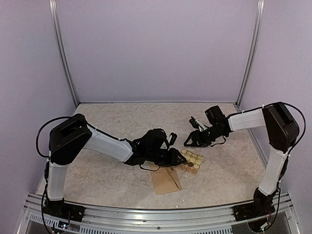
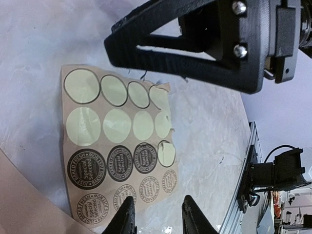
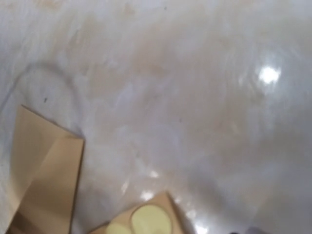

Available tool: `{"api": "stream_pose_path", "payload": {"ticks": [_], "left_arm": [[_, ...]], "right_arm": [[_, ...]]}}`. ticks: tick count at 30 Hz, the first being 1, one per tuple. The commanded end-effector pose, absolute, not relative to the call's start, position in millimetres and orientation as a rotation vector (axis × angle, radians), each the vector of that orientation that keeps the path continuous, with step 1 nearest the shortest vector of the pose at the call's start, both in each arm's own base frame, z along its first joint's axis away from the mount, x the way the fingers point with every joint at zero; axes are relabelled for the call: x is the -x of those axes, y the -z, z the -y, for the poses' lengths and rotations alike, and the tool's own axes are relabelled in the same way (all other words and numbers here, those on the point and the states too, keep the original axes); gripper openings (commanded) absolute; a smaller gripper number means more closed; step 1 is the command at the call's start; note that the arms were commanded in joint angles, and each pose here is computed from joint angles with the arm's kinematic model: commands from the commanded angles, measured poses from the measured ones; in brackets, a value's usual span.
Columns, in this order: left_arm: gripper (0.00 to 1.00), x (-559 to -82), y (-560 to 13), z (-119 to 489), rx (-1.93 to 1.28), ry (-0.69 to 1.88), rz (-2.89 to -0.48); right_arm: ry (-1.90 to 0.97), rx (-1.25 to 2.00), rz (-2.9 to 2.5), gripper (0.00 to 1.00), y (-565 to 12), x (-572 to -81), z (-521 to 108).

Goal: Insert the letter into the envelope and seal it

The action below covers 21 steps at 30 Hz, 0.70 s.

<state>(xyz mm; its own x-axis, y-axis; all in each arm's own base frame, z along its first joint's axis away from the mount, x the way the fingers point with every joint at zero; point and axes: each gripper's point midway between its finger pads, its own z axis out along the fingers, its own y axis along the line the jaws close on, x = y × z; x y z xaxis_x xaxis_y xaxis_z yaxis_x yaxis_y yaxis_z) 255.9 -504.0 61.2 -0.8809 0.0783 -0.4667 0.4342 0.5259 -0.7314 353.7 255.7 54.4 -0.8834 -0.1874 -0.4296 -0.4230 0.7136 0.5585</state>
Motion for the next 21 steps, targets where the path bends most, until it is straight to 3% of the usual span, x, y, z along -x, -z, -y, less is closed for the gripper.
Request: {"api": "stream_pose_path", "payload": {"ticks": [1,10,21], "left_arm": [[0.27,-252,-42,506,-0.434,1.278,-2.446],[0.21,-259,-4,498,-0.457,1.129,-2.520],[0.20,-265,7,487,-0.451,1.046,-2.544]], "right_arm": [[-1.023,0.600,-2.561,0.58,-51,-362,-258],[-1.080,0.687,-2.671,0.57,-23,-352,-256],[-1.237,0.636,-2.737,0.48,-12,-312,-254]]}}
